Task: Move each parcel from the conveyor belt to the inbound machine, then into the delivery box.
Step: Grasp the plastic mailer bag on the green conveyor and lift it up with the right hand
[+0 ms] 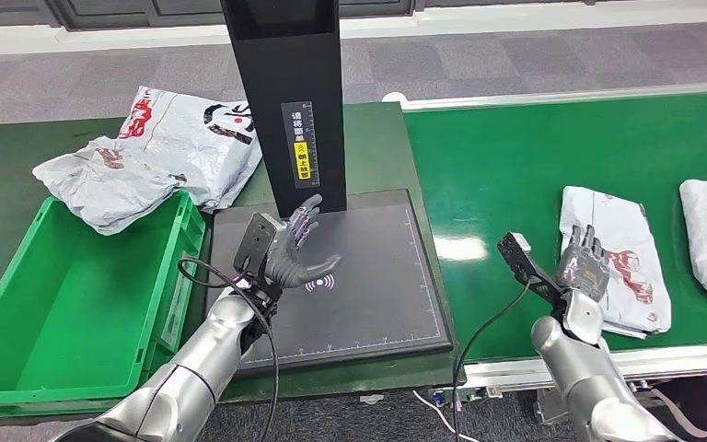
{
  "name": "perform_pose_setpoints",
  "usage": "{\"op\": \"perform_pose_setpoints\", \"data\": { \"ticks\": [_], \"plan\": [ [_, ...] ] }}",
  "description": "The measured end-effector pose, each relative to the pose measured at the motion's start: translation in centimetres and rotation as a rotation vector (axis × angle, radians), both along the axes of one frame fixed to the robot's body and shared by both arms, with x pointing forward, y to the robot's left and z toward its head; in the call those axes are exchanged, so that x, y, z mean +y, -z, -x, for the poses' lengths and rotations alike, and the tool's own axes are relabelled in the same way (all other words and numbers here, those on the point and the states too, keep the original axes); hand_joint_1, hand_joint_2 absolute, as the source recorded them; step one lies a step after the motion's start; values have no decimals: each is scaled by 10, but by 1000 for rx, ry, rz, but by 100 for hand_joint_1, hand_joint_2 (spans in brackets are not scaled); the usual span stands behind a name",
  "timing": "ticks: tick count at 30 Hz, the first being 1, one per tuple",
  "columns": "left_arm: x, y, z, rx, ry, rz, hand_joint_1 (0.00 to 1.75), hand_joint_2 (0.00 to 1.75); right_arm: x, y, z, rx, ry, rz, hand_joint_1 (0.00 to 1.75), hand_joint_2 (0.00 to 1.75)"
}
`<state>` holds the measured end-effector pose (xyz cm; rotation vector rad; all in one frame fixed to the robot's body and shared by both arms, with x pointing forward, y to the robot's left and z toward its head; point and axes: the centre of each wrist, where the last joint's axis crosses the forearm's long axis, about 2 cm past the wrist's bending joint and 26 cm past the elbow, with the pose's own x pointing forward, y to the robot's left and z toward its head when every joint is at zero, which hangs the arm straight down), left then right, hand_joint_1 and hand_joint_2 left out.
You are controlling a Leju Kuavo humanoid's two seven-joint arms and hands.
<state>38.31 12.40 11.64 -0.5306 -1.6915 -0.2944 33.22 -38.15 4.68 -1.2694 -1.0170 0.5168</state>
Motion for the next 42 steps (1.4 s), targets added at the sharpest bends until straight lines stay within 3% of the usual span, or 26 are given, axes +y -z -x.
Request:
{"op": "perform_pose_setpoints", "data": {
  "ticks": [6,14,18,23,33,38,42],
  "plan": [
    [0,-1,-1,-3,-4,4,0,175,-25,12,12,279,150,60,0,175],
    [4,0,0,-4,-28,-3,0,175,-42,20,21,561,241,168,0,175],
    [8,4,2,3,-52,-5,0,175,-48,24,24,758,241,210,175,175],
    [14,11,6,14,-70,-14,0,175,-50,28,28,884,217,193,175,175],
    [28,26,16,13,-103,-39,0,175,-51,27,27,864,165,160,175,175],
    [32,27,18,6,-114,-45,0,175,-51,26,26,762,147,151,175,175],
    [36,28,19,-6,-133,-59,0,175,-43,24,24,560,94,147,175,175]
  ]
}}
